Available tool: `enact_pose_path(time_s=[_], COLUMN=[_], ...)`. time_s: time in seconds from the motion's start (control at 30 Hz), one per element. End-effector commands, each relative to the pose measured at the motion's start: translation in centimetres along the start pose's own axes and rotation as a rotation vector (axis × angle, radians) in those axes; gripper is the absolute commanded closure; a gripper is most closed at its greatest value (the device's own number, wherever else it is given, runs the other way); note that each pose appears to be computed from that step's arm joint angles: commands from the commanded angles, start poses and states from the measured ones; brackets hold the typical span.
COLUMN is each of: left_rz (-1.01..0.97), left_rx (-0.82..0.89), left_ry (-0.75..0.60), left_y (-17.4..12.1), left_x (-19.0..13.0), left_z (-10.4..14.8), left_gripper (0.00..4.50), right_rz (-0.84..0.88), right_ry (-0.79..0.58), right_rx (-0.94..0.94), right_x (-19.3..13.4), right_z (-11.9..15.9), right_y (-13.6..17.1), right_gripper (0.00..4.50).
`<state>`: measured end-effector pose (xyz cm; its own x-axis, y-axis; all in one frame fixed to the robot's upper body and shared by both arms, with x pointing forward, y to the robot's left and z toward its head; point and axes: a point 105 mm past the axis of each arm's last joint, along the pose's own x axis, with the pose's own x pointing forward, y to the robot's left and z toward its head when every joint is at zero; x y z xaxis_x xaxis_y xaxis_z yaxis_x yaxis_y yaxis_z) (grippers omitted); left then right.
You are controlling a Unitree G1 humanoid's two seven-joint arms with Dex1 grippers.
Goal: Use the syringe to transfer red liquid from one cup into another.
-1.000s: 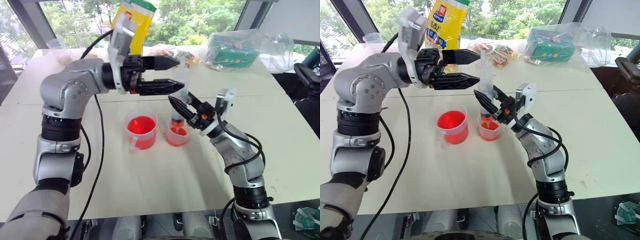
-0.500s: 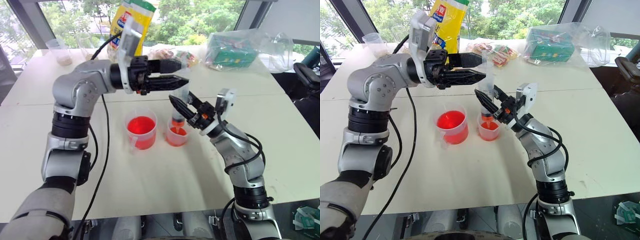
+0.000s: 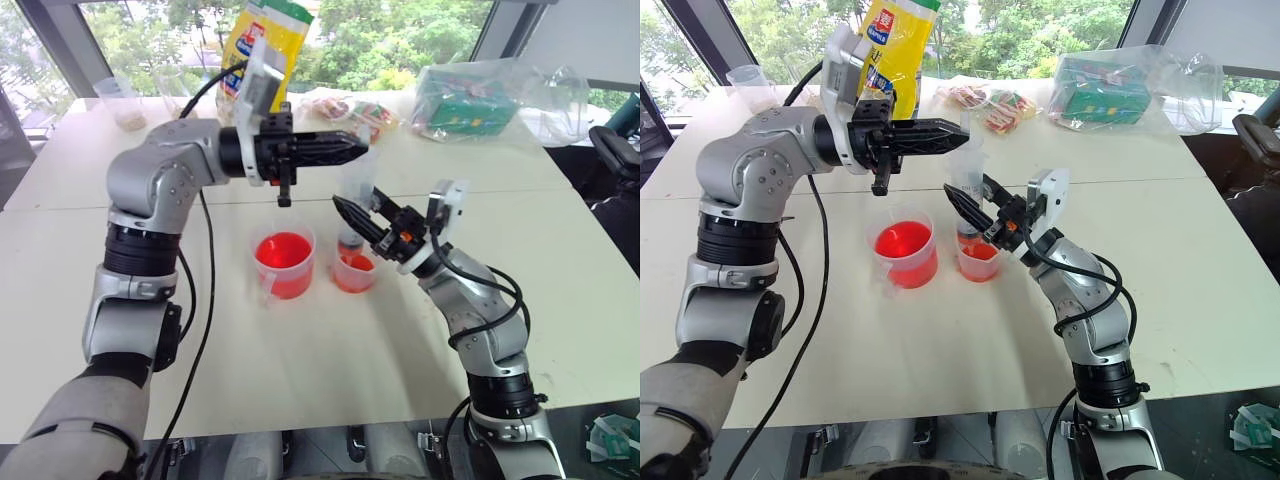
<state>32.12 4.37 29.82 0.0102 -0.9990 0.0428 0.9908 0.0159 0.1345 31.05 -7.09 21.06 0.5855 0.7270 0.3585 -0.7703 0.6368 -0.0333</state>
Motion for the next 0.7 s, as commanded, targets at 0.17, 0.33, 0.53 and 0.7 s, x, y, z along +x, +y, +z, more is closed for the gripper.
enact_pose_path(time_s=[0.17, 0.33, 0.53, 0.7], left_rz=[-0.078, -0.078, -0.078, -0.077], left_rx=[-0.003, -0.009, -0.021, -0.026], left_ry=[0.078, 0.089, 0.104, 0.106], left_y=[-0.9, -0.9, -1.0, -1.0], left_x=[1.1, 1.1, 1.1, 1.2], left_z=[-2.2, -2.6, -3.4, -3.6], left_gripper=[4.46, 4.46, 4.46, 4.46], right_rz=[0.019, 0.023, 0.028, 0.026], right_ry=[-0.089, -0.098, -0.113, -0.12], right_rx=[-0.065, -0.075, -0.08, -0.079], right_x=[0.4, 0.4, 0.4, 0.4], right_z=[3.0, 3.7, 4.6, 5.0], right_y=[0.4, 0.4, 0.7, 0.8], right_gripper=[3.03, 3.03, 3.03, 3.03])
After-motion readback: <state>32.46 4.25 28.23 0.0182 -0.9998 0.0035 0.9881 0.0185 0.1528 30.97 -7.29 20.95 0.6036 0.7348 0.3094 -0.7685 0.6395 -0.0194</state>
